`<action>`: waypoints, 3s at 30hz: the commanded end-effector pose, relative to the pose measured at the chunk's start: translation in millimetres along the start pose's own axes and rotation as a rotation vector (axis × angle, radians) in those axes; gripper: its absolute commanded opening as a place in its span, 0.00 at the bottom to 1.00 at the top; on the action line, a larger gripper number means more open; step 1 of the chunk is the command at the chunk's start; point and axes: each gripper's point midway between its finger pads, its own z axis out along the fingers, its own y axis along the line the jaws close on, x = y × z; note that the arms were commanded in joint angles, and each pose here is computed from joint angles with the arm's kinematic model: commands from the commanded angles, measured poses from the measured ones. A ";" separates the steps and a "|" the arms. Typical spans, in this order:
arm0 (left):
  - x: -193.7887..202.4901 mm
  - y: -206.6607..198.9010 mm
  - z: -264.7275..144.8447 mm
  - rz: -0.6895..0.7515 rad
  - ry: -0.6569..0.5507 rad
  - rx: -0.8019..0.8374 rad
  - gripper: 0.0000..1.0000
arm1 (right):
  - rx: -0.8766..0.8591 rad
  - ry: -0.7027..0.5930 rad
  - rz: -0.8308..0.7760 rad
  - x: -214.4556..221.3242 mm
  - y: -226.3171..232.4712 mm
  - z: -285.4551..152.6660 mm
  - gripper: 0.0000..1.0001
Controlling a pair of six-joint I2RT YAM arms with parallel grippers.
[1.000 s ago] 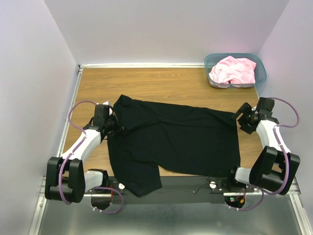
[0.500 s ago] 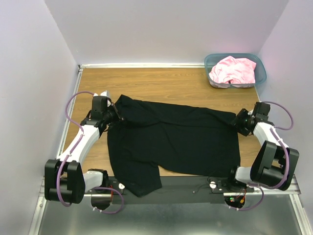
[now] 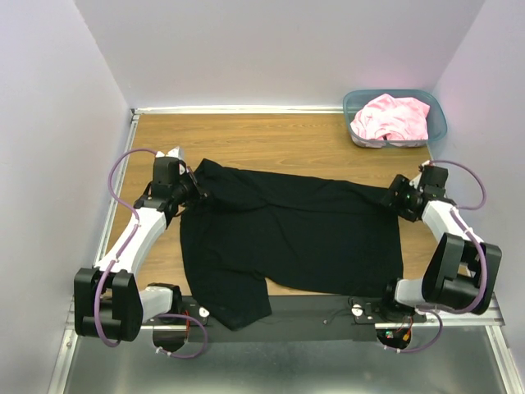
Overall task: Fold and stack the t-shirts
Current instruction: Fold the tshirt
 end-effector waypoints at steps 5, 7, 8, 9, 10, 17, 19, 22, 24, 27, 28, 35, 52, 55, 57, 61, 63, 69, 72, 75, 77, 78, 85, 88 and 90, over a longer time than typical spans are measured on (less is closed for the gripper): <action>-26.6 -17.7 -4.3 0.024 -0.077 0.056 0.00 | 0.033 0.070 -0.067 -6.7 3.2 13.8 0.79; -28.2 -17.2 -2.5 0.021 -0.085 0.054 0.00 | 0.033 0.098 -0.055 -0.7 1.8 19.7 0.78; -27.6 -15.2 -0.9 0.018 -0.085 0.046 0.00 | 0.034 0.106 -0.053 0.4 1.2 22.0 0.77; -28.0 -11.3 0.6 0.009 -0.091 0.029 0.00 | 0.029 0.125 -0.051 2.1 0.8 27.1 0.76; -28.8 -9.7 2.0 0.005 -0.095 0.023 0.00 | 0.021 0.133 -0.049 2.4 2.2 29.6 0.76; -44.0 9.7 21.3 -0.102 -0.138 -0.009 0.00 | -0.048 0.170 -0.071 -3.9 25.3 55.5 0.75; -50.9 21.6 33.2 -0.132 -0.148 -0.051 0.00 | -0.061 0.184 -0.075 -5.8 31.6 63.0 0.75; -90.4 29.4 44.1 -0.178 -0.216 -0.071 0.00 | -0.076 0.167 -0.073 -26.7 44.2 79.3 0.75; -88.0 46.3 69.7 -0.177 -0.143 -0.126 0.00 | -0.088 0.189 -0.061 -26.4 47.9 93.5 0.75; -110.4 47.1 96.2 -0.160 -0.094 -0.138 0.00 | -0.124 0.163 -0.091 -48.3 62.4 104.6 0.75; -127.5 38.0 96.7 -0.149 -0.117 -0.118 0.00 | -0.140 0.154 -0.119 -53.1 65.4 104.2 0.75; -154.7 20.0 72.9 -0.108 -0.198 -0.093 0.00 | -0.165 0.098 -0.345 -63.7 65.0 74.8 0.75; -102.1 24.0 53.1 -0.070 -0.132 -0.057 0.00 | -0.117 0.126 -0.521 -35.7 36.7 66.8 0.70; -100.4 22.0 49.9 -0.060 -0.132 -0.049 0.00 | -0.120 0.128 -0.527 -37.1 37.2 68.8 0.68; -98.6 20.8 48.1 -0.055 -0.133 -0.046 0.00 | -0.112 0.120 -0.532 -39.8 36.7 68.1 0.68; -96.3 19.5 45.9 -0.050 -0.132 -0.043 0.00 | -0.107 0.118 -0.546 -40.1 35.9 67.4 0.68; -95.8 19.3 45.5 -0.049 -0.130 -0.042 0.00 | -0.093 0.113 -0.553 -41.1 33.9 67.2 0.68; -94.0 19.5 46.1 -0.046 -0.124 -0.042 0.00 | -0.072 0.081 -0.594 -53.6 39.5 67.8 0.68; -93.2 18.9 46.2 -0.047 -0.121 -0.041 0.00 | -0.074 0.087 -0.612 -52.2 43.8 71.5 0.68; -92.7 19.0 46.8 -0.045 -0.120 -0.042 0.00 | -0.072 0.100 -0.626 -49.1 45.9 76.6 0.63; -93.4 18.9 46.7 -0.043 -0.122 -0.043 0.00 | -0.072 0.109 -0.625 -47.3 45.0 79.9 0.61; -92.5 19.4 46.8 -0.044 -0.119 -0.044 0.00 | -0.069 0.107 -0.624 -48.4 45.0 80.1 0.60; -91.5 19.1 48.2 -0.044 -0.113 -0.043 0.00 | -0.039 0.117 -0.640 -46.8 37.4 83.1 0.50; -93.2 18.5 48.2 -0.045 -0.116 -0.042 0.00 | -0.014 0.119 -0.650 -46.6 32.0 84.0 0.48; -93.3 18.7 48.2 -0.045 -0.117 -0.044 0.00 | 0.003 0.112 -0.663 -48.4 28.9 83.7 0.48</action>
